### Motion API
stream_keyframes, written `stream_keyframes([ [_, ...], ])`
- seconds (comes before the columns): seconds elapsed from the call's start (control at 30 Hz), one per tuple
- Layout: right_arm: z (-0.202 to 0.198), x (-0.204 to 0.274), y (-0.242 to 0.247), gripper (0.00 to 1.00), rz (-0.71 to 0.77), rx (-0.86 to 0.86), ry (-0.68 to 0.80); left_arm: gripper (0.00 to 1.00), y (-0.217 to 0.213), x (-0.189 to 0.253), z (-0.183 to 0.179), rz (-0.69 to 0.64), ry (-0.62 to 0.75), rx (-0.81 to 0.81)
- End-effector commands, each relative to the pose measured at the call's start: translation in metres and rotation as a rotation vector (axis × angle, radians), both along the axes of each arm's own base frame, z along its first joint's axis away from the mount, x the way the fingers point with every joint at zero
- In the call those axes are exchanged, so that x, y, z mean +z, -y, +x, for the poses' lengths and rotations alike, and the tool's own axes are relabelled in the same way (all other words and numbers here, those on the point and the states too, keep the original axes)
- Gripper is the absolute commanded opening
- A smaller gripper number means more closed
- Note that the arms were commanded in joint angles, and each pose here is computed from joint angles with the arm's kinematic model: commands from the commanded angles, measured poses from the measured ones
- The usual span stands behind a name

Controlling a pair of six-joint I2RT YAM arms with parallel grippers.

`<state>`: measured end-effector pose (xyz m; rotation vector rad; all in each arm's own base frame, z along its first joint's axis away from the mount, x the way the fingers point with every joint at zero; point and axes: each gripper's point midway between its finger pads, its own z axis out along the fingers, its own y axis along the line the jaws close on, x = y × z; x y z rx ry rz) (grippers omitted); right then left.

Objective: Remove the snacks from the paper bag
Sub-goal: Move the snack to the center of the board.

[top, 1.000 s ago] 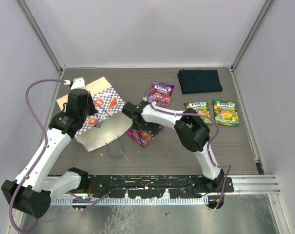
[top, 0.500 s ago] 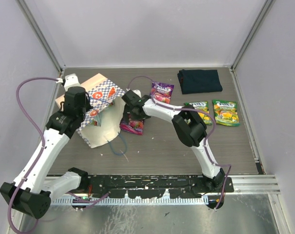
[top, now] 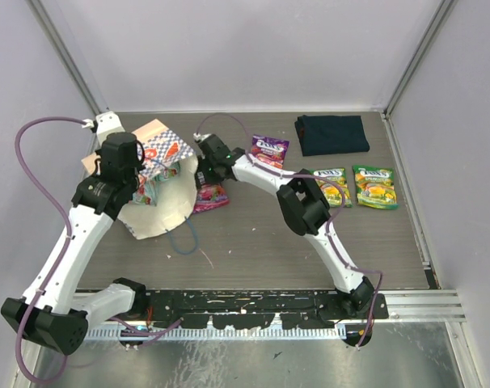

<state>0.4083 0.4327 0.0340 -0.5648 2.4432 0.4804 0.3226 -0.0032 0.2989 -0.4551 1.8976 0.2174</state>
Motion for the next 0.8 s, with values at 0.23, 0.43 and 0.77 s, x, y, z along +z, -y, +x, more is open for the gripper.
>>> stream_keyframes([
  [0.23,0.108,-0.002,0.051,1.0,-0.015,-0.083,0.148,0.0,-0.017,0.035,-0.006,0.025,0.059,0.055],
  [0.43,0.145,0.037,0.052,1.0,0.082,-0.079,0.221,0.0,0.001,0.038,-0.001,-0.017,0.052,-0.046],
  [0.77,0.119,0.262,0.093,1.0,0.46,-0.248,0.488,0.0,0.015,0.033,-0.006,-0.019,-0.011,-0.153],
])
